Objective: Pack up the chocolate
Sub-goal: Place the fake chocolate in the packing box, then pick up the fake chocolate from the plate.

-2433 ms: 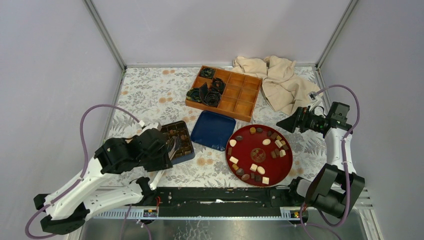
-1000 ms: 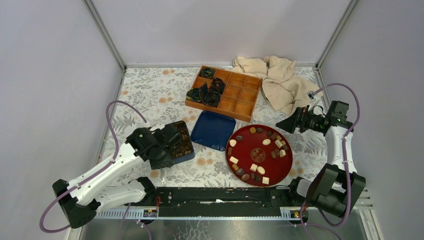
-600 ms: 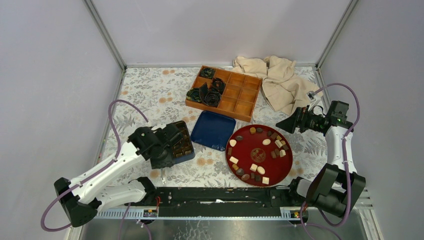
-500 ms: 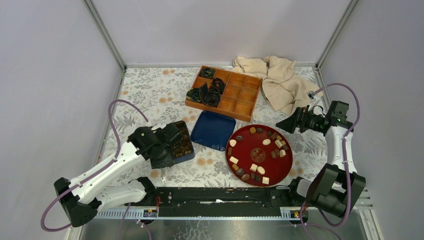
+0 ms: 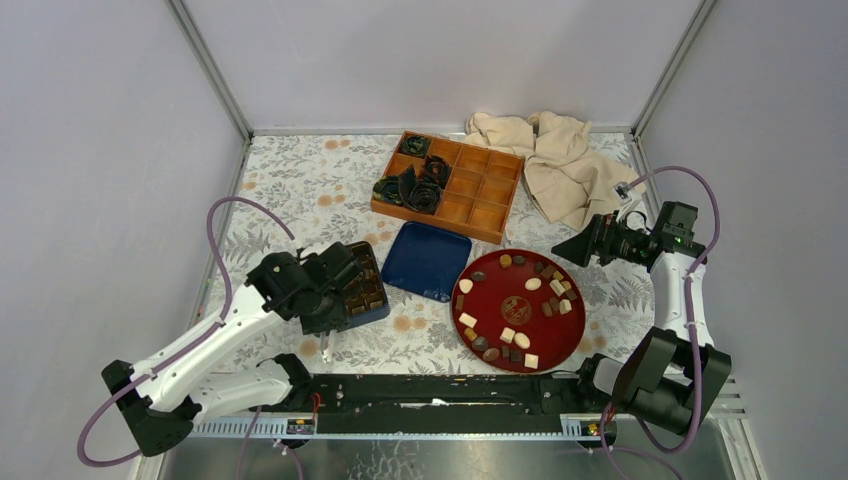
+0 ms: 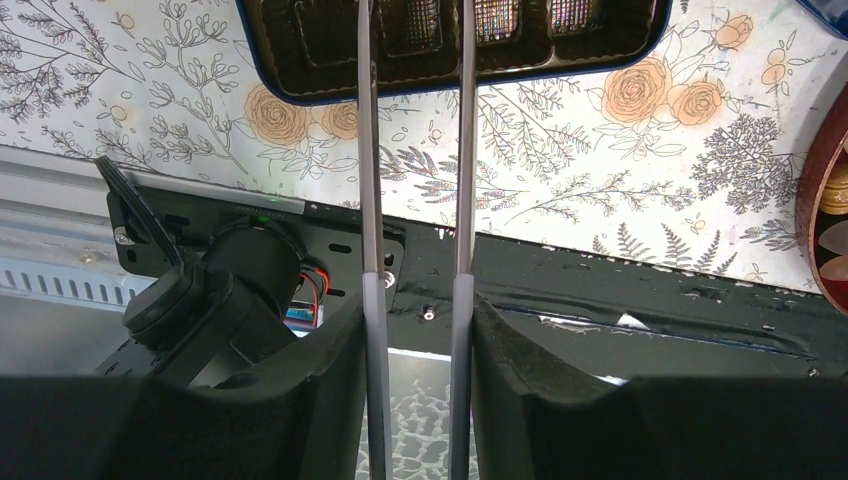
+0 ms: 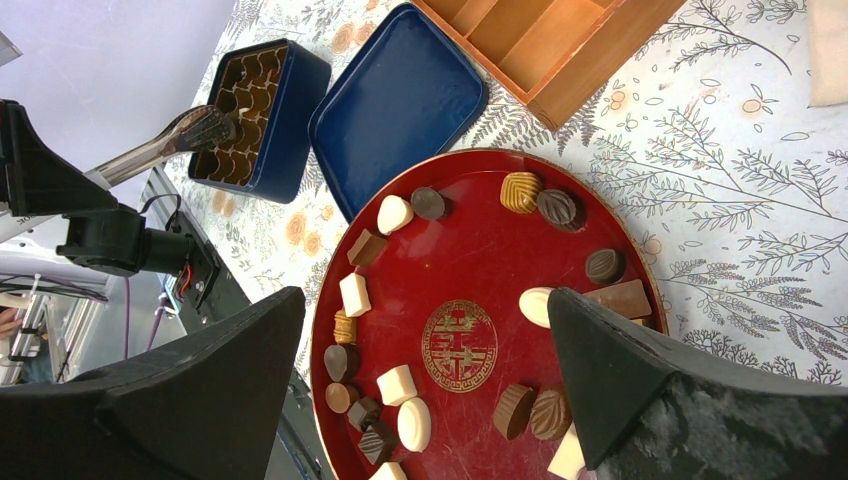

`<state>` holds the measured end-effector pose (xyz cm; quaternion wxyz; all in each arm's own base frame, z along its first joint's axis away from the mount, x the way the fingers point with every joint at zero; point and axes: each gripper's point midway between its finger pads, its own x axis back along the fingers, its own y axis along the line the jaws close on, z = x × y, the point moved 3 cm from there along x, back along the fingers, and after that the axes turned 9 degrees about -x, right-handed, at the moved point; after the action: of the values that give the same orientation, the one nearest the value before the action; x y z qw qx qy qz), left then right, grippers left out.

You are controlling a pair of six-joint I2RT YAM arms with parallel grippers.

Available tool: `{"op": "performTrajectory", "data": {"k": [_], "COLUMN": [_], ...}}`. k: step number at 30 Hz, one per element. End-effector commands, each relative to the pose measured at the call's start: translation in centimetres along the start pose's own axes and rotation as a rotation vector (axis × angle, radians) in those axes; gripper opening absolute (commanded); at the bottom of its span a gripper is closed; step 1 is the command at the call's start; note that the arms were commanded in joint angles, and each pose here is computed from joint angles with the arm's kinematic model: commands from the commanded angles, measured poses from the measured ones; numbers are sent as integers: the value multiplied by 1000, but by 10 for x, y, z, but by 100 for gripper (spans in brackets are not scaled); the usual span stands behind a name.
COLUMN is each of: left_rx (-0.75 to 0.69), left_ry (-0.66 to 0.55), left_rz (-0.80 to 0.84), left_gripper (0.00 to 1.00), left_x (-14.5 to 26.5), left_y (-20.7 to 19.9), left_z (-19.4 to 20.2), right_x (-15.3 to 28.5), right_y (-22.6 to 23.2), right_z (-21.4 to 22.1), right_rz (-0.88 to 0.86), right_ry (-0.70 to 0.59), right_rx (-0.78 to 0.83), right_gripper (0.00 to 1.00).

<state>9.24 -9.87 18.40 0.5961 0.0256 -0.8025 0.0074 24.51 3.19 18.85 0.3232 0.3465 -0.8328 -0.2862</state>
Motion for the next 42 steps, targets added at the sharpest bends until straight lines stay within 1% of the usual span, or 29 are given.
{"op": "performTrajectory", "data": {"k": [1,8,12,15,17,21,26,29,33,38,42], "left_rx": [11,6,11,8,-4,-61,-138,-203,-312,-422,-516], "left_ry": [-45,-22,-47,-99,-140,-178,-192,-222,-225,-184,-193], "left_rz": [19,14,37,171,304,533,770,852,807,713,707], "left_gripper": [44,44,43,42,41,40,38,37,37,38,38], "left_x": [8,5,11,26,39,56,67,73,65,41,40], "left_y": [0,1,-2,-20,-39,-76,-123,-157,-198,-238,-276], "left_z": [-9,-4,-8,-20,-28,-38,-49,-52,-47,-35,-34], "right_x": [3,3,3,3,4,4,4,4,4,4,4], "right_y": [12,12,12,12,12,11,8,6,3,1,1], "right_z": [-11,-11,-11,-11,-11,-12,-12,-12,-12,-11,-12], "right_rz": [-19,-17,-18,-16,-11,-1,18,33,48,57,60], "right_ry": [-19,-21,-20,-22,-23,-29,-31,-30,-30,-29,-30], "right_rx": [72,75,77,79,82,92,96,94,94,94,96], "right_gripper": [100,100,100,100,100,100,100,100,100,100,100]}}
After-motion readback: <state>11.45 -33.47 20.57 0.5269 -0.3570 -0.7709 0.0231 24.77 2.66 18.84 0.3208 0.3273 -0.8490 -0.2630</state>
